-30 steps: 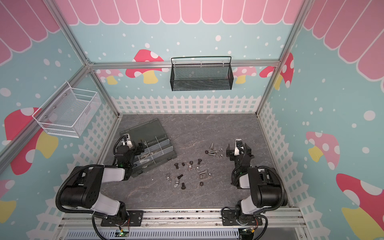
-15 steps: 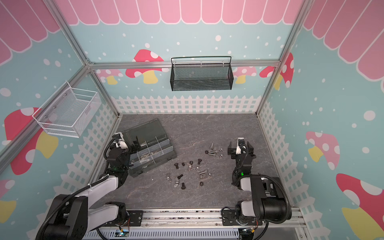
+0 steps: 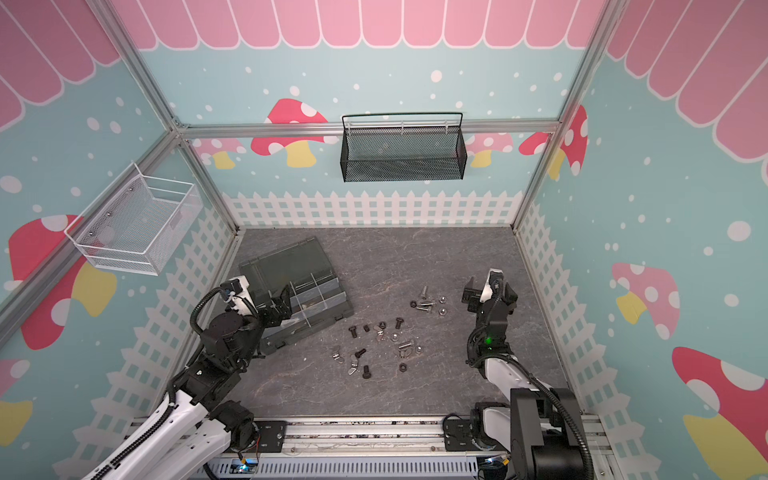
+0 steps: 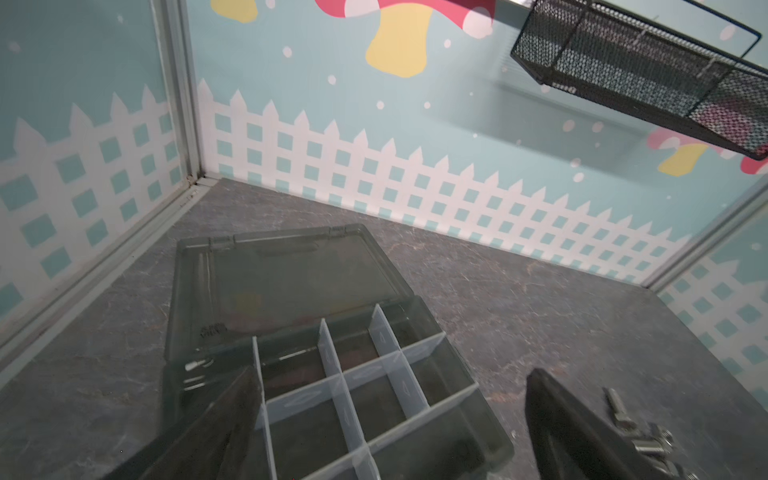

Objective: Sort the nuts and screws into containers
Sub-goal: 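Reach the left gripper to a silver wing nut and grasp it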

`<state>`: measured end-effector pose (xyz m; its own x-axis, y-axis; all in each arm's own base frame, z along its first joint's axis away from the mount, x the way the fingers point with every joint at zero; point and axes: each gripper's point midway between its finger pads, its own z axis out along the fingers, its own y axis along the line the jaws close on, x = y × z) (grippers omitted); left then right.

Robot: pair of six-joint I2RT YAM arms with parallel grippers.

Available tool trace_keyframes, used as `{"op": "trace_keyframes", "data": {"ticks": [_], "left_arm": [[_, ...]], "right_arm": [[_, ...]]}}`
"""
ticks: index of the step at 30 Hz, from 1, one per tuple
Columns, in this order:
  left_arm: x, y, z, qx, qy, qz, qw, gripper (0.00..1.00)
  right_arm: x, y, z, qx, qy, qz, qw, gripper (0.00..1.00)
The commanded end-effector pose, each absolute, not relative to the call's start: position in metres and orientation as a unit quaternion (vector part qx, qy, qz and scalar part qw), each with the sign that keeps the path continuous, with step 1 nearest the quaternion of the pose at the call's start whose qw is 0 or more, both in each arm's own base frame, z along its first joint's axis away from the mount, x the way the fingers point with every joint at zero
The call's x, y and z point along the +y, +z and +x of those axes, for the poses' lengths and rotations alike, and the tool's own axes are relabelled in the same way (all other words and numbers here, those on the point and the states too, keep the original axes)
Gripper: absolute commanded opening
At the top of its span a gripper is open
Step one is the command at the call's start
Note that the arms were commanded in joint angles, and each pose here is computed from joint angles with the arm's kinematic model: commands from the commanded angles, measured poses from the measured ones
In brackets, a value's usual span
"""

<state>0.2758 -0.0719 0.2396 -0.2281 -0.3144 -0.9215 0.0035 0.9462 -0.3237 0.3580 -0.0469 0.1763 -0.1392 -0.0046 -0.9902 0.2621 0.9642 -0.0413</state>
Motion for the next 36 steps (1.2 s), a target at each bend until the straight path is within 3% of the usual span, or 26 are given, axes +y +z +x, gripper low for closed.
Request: {"op": "trace_keyframes", "data": {"ticks": [1,8,22,27,36], "left_arm": [[-0.074,0.185,0.248,0.839,-0.127,-0.145,0.509,1.00],[-0.130,0.137,0.229,0.900,-0.133,-0.104,0.403,1.00],[-0.194,0.061,0.227,0.974,0.007,-0.007,0.226,1.00],[-0.195,0.044,0.222,0.981,0.033,0.006,0.190,0.82],[-0.202,0.027,0.213,0.988,0.030,0.019,0.150,0.62]], "right_arm": [[-0.045,0.178,0.363,0.756,-0.093,0.092,0.641,0.98],[-0.041,0.166,0.380,0.784,-0.087,0.081,0.609,0.98],[-0.039,0.162,0.385,0.793,-0.090,0.072,0.599,0.98],[-0.038,0.163,0.387,0.795,-0.087,0.072,0.597,0.98],[-0.032,0.160,0.394,0.800,-0.072,0.064,0.593,0.98]]}}
